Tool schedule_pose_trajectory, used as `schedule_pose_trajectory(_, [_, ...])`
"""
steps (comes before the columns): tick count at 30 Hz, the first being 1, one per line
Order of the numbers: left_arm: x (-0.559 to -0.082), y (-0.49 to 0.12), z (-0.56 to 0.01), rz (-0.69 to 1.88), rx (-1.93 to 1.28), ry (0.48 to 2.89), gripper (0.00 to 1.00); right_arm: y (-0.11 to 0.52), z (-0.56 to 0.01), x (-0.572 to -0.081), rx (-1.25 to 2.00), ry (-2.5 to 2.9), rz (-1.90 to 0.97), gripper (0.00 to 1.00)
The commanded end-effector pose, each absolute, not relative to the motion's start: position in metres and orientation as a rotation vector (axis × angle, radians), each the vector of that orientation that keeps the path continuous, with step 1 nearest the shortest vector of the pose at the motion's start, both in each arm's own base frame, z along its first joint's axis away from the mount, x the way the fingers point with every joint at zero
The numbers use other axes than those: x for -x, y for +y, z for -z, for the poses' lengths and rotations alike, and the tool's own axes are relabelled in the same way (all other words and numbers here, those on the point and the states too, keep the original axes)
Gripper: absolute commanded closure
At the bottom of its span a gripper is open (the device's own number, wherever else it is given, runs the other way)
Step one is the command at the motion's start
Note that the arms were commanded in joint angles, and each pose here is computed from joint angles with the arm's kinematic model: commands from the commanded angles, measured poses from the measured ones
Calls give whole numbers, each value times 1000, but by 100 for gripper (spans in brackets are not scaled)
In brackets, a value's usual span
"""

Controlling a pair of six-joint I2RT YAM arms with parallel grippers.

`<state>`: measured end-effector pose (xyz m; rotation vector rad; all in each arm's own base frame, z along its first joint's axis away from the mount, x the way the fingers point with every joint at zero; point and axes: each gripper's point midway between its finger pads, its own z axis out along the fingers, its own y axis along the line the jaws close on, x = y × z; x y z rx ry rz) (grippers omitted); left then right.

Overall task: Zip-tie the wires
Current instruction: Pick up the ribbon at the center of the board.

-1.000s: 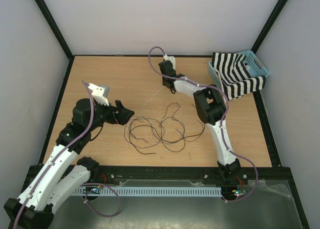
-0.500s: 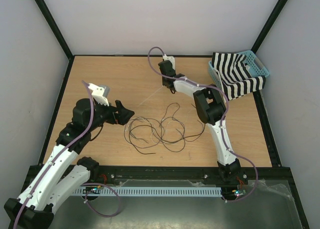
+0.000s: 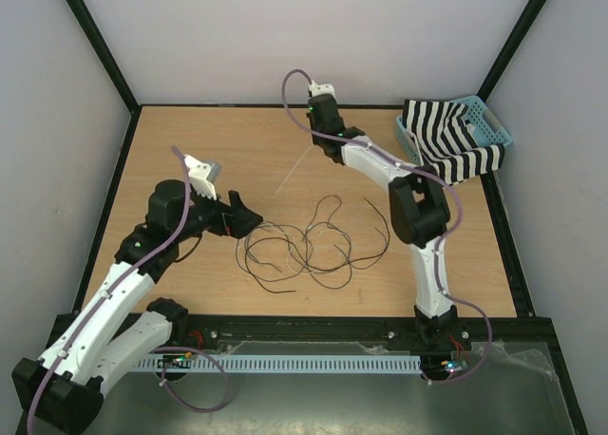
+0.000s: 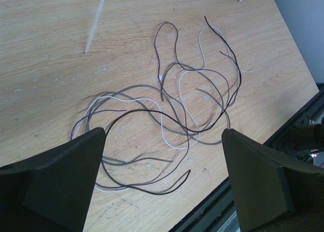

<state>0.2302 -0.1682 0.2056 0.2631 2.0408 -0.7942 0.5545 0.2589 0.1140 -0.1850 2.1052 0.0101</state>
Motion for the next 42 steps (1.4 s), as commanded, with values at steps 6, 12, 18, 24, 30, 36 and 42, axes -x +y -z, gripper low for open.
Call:
schedule_pose_trajectory(6, [-253, -200, -265, 927, -401, 1847, 3, 240, -238, -504, 303, 1877, -110, 100])
schedule_pose_trajectory(12, [-276, -228, -275, 1051, -421, 1820, 10, 237, -268, -456, 417, 1818, -219, 100])
schedule_pose_trajectory(18, [-282, -274, -278, 1104, -545, 1821, 12, 230, -288, -409, 472, 1761, -325, 100])
schedule_pose_trajectory(24, [-284, -309, -266, 1114, -611, 1849, 18, 226, -298, -371, 463, 1725, -440, 100])
schedule_pose_trajectory(30, [-284, -324, -258, 1122, -631, 1865, 36, 224, -307, -343, 458, 1689, -532, 100])
schedule_pose_trajectory(36, [-274, -342, -258, 1179, -689, 1851, 55, 222, -309, -335, 431, 1680, -564, 100])
schedule_pose_trajectory(42, [-266, -355, -257, 1219, -720, 1852, 66, 220, -306, -338, 399, 1688, -563, 100])
